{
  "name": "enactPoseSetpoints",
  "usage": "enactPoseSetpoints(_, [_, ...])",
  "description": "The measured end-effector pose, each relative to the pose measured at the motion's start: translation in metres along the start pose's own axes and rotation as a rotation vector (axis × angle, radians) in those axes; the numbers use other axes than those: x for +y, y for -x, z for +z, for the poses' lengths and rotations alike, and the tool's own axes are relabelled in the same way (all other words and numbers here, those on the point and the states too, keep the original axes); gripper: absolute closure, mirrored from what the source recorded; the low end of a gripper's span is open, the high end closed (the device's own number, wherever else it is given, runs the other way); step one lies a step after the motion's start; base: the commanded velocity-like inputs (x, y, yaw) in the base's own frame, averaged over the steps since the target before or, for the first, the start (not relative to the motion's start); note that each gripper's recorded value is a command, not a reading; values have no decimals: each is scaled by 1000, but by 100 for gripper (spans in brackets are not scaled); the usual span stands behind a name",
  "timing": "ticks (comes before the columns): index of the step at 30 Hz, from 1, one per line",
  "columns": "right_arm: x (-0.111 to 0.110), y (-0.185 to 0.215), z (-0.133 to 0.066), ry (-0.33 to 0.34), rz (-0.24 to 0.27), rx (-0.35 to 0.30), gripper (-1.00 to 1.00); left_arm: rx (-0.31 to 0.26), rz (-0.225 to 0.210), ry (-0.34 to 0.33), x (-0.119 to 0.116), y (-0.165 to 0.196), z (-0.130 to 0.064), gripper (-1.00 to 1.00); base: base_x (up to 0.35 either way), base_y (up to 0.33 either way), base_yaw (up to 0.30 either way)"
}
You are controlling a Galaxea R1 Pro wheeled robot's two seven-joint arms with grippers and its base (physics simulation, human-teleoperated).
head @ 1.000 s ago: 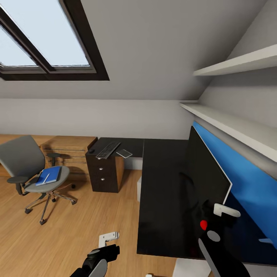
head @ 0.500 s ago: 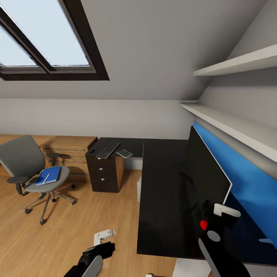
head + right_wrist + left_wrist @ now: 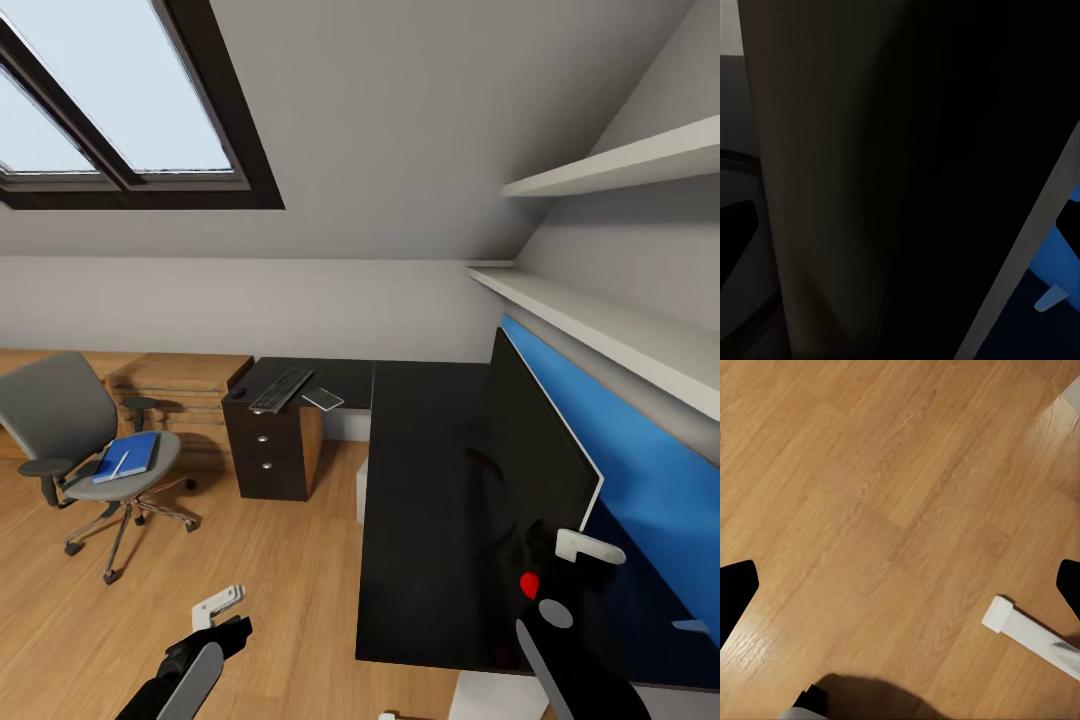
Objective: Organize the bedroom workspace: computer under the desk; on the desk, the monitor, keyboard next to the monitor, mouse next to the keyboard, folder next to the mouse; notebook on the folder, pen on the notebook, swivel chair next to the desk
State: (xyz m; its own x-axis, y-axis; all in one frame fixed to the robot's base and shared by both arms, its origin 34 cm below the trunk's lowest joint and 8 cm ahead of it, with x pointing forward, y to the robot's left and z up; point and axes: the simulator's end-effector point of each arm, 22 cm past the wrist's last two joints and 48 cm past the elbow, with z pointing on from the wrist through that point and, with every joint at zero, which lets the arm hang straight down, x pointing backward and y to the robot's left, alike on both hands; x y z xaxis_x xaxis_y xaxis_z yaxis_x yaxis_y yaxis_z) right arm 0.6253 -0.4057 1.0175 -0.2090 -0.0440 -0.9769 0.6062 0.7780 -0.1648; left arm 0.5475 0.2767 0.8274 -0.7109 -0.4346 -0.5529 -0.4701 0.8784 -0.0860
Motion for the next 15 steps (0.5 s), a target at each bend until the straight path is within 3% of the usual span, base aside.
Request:
enactPoseSetpoints(7, [0,0,0,0,-1,-1,-100,-1,4,0,-1,-1,0,-100,0,-30,0])
enactPoseSetpoints(15, [0,0,0,0,-2,-2,-100,-2,5,-1,-2,-1,0,-100,0,-168,0])
